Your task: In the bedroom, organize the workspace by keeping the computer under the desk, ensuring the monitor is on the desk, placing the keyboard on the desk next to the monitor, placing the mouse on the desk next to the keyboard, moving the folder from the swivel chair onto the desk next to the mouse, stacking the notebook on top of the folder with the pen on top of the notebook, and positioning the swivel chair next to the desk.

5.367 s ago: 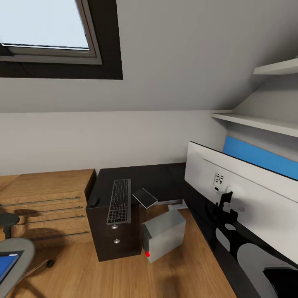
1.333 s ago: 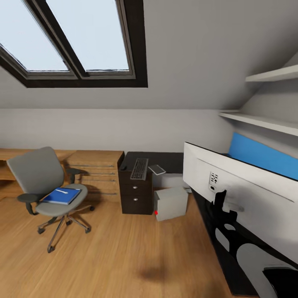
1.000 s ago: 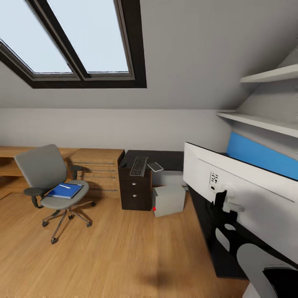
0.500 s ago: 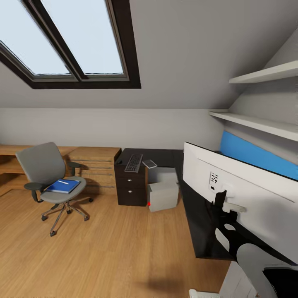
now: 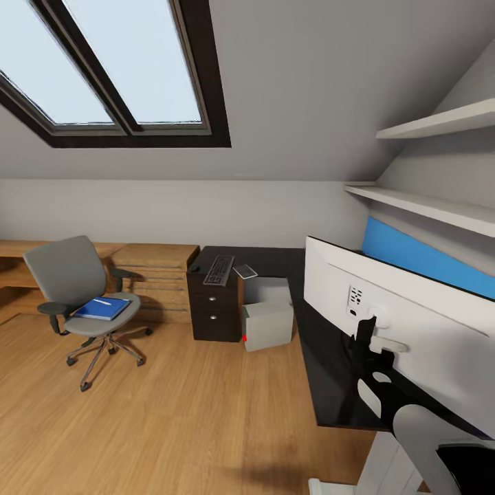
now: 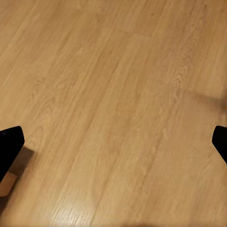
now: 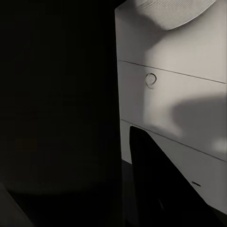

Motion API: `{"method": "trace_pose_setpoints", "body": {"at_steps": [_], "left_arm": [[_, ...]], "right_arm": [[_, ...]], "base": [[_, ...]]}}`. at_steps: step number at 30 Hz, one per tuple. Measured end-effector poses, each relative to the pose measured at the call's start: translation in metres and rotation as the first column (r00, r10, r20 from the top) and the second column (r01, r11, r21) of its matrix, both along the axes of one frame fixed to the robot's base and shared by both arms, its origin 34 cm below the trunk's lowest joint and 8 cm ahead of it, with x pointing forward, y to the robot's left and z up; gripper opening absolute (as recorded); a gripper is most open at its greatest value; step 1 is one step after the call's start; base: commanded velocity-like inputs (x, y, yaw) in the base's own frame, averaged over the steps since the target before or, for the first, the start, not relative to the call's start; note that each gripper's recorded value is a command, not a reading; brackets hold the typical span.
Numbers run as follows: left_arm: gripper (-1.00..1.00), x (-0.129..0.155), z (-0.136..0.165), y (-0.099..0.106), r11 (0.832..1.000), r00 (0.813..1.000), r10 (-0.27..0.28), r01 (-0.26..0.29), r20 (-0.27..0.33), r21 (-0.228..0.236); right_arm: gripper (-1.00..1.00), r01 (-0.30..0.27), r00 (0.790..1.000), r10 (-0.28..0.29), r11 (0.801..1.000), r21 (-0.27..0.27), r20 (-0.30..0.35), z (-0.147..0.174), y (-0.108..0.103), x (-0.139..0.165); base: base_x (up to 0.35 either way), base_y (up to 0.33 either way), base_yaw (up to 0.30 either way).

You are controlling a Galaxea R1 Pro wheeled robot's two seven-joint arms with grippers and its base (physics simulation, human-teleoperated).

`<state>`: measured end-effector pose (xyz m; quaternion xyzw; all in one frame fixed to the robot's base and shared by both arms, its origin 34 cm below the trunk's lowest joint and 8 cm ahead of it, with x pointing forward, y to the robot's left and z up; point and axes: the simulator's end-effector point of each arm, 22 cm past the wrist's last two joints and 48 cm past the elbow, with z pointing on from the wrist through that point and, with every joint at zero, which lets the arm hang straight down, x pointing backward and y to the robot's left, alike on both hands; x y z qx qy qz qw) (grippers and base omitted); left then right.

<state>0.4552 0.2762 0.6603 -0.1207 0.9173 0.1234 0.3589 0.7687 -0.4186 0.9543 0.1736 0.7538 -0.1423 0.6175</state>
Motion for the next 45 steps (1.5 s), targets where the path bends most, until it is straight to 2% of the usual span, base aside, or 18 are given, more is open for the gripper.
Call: {"method": "trace_pose_setpoints", "body": {"at_steps": [3, 4, 18, 31, 45], "left_arm": [[1.0, 0.0001, 0.0001, 0.0, 1.0, 1.0, 0.0, 0.0, 0.0, 0.0], [1.0, 0.0002, 0.0001, 0.0, 1.0, 1.0, 0.0, 0.0, 0.0, 0.0], [1.0, 0.0001, 0.0002, -0.0001, 1.0, 1.0, -0.001, 0.001, 0.001, 0.0], [1.0, 0.0002, 0.0001, 0.0, 1.0, 1.0, 0.0, 0.0, 0.001, 0.0], [1.0, 0.0005, 0.0, -0.0002, 1.0, 1.0, -0.001, 0.001, 0.0, 0.0]], "right_arm": [[-1.0, 0.0, 1.0, 0.0, 1.0, 0.0, 0.0, -0.0001, 0.0001, -0.0001], [1.0, 0.0, 1.0, 0.0, 1.0, -0.001, 0.0, 0.0, 0.0001, 0.0], [1.0, -0.011, 1.0, 0.011, 1.0, -0.015, 0.003, 0.0031, 0.002, 0.0017], [1.0, -0.012, 1.0, 0.012, 1.0, -0.015, 0.002, 0.0024, 0.0022, 0.0017], [1.0, -0.011, 1.0, 0.011, 1.0, -0.014, 0.001, 0.0021, 0.0022, 0.0018]], "base": [[0.0, -0.001, 0.0], [0.0, 0.0, 0.0], [-0.005, 0.0, 0.0], [-0.154, 0.0, 0.0], [-0.288, -0.051, 0.0]]}}
